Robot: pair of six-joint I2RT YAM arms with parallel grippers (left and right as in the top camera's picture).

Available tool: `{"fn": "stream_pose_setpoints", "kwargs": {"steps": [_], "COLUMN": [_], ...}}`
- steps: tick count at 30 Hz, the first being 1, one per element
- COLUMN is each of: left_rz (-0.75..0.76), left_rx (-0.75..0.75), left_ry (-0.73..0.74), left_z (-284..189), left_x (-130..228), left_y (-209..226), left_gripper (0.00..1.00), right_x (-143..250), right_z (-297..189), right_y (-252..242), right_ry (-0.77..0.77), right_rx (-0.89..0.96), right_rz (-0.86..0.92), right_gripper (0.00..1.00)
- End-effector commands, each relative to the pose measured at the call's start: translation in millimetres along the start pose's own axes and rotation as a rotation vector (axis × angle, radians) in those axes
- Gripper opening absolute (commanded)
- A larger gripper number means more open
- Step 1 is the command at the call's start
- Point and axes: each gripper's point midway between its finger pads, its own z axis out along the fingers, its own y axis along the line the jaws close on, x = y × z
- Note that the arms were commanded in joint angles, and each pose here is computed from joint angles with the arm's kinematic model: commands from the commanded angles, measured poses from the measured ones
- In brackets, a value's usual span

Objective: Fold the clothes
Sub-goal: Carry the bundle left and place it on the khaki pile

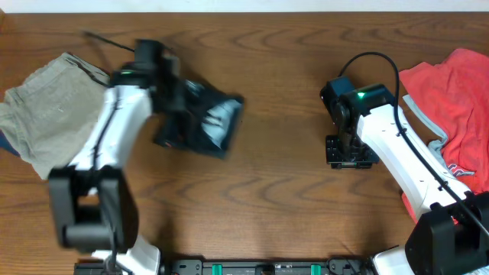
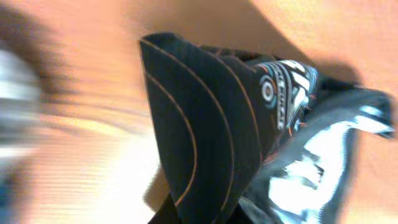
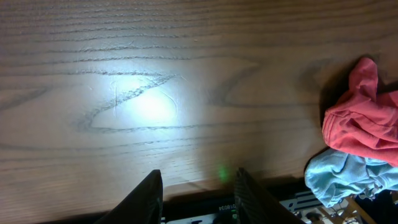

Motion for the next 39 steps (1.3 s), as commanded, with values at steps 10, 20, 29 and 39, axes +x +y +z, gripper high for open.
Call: {"fn": "stream_pose_setpoints", "kwargs": {"steps": [10,20,29,39], "left_rz": [-0.392,-0.781,-0.816,-0.833], "left_rx": [-0.313,-0.404,-0.413,-0.395], "left_ry": [-0.370,-0.304,-0.282,-0.279], "left_z": [-95,-91,-90,-89], "left_x": [-52,18,29,28], "left_y": [193,282,288,285], "left_gripper": [0.07,0.06,0.82,0.98], "right_x": [-3,-2,-2,-4], "right_z": [-4,-4,-4,-4], "right_y": [-6,-6,-6,-5], "right_ry": [-0.026,-0.024,-0.022,-0.032], "right_rx": [0.012,0.013,0.013,0.008], "right_rz": [0.004,-0.002,-0.003,-0.001], "right_gripper": [0.36,0.36,0.36,0.43]}}
